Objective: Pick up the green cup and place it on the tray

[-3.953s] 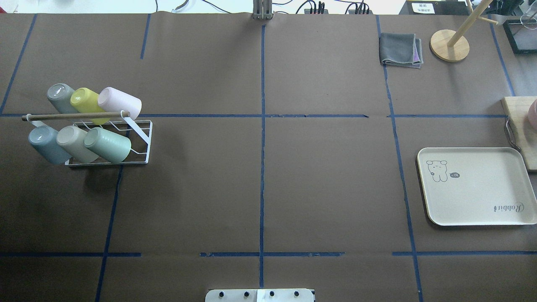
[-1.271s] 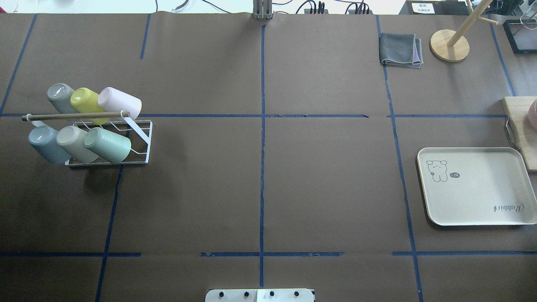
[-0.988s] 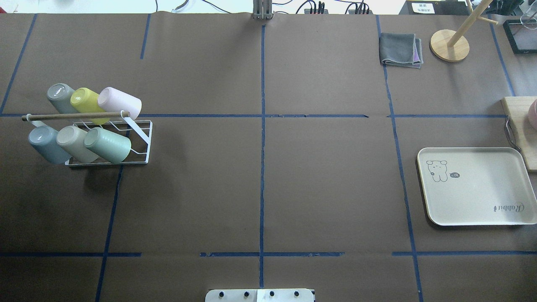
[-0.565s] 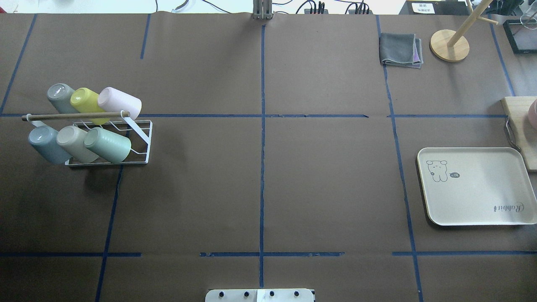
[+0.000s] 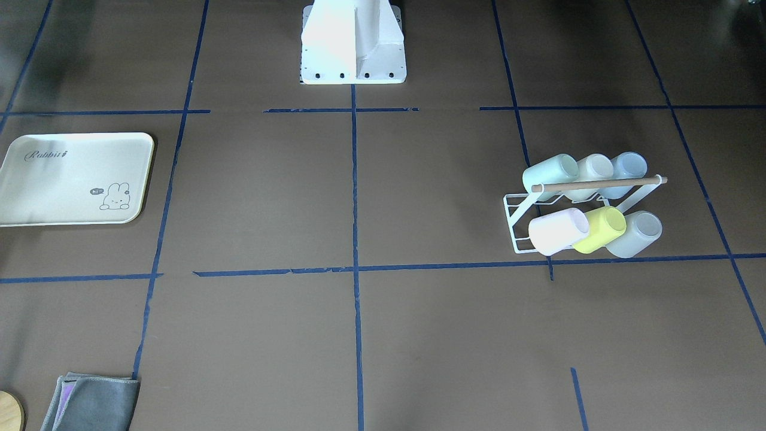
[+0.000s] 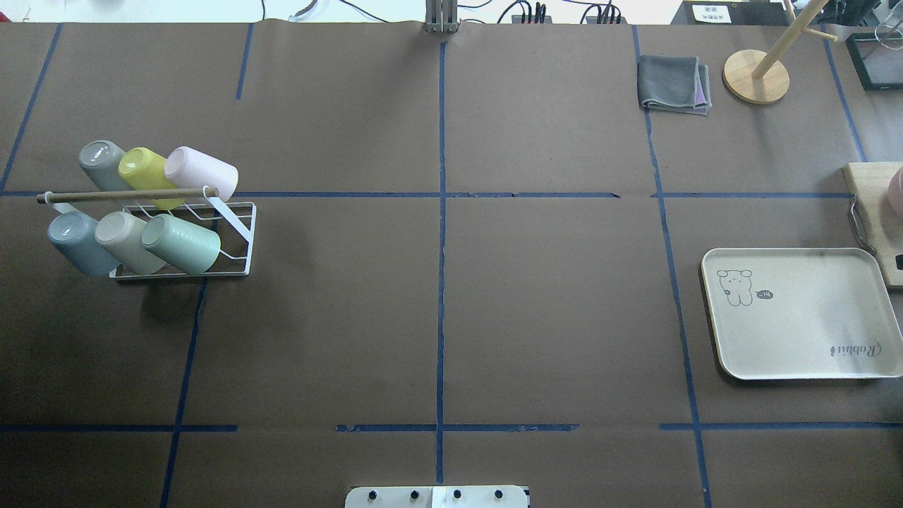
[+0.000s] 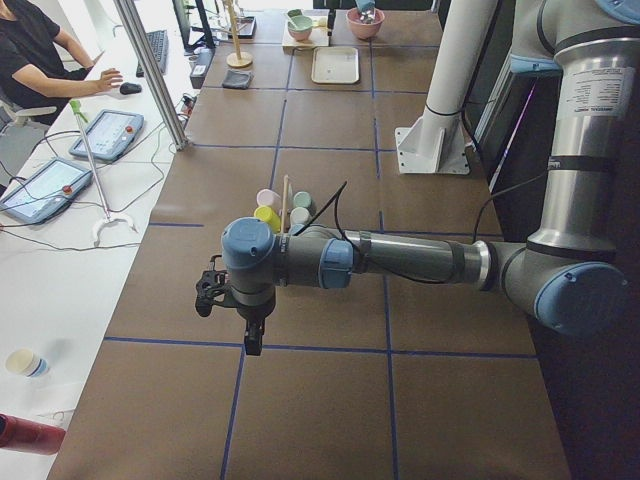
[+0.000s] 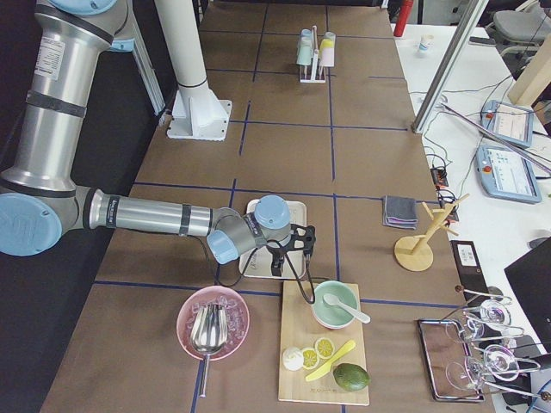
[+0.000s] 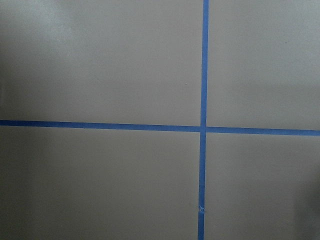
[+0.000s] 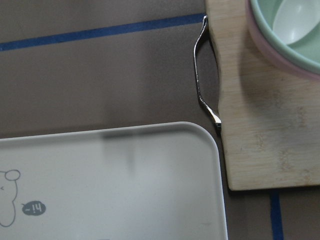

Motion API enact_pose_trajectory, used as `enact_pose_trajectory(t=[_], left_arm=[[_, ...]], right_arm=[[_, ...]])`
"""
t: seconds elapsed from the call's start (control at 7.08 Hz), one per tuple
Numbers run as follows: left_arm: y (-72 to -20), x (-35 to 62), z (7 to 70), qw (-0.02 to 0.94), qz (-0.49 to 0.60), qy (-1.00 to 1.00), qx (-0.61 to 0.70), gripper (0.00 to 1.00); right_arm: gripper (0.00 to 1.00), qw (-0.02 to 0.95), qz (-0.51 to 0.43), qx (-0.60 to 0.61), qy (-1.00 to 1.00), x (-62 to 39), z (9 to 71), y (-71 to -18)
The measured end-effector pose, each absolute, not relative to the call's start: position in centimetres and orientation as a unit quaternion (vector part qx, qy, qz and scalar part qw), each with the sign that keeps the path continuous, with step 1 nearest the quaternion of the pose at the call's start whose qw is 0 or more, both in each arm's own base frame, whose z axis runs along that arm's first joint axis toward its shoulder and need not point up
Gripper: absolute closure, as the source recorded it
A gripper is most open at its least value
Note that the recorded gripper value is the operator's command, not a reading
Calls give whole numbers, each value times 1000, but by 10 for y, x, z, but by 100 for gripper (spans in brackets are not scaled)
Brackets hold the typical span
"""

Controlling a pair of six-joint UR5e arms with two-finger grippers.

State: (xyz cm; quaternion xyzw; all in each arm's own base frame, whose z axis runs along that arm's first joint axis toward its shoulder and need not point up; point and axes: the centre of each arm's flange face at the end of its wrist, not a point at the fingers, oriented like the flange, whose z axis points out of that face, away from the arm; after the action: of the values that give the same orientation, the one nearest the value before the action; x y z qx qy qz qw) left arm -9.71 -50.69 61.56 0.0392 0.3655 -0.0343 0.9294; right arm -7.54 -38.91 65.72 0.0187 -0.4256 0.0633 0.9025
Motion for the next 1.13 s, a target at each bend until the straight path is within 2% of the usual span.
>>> enact_pose_trajectory(t=[0.56,1.13], left_arm=[[-507,-97,614,929,-34,365,41,0],[-507,-97,614,929,-33,365,41,0]], right_arm=[[2,908,55,24,-414,-119,707,-365],[23,912,49,11,-407,-127,726,-358]])
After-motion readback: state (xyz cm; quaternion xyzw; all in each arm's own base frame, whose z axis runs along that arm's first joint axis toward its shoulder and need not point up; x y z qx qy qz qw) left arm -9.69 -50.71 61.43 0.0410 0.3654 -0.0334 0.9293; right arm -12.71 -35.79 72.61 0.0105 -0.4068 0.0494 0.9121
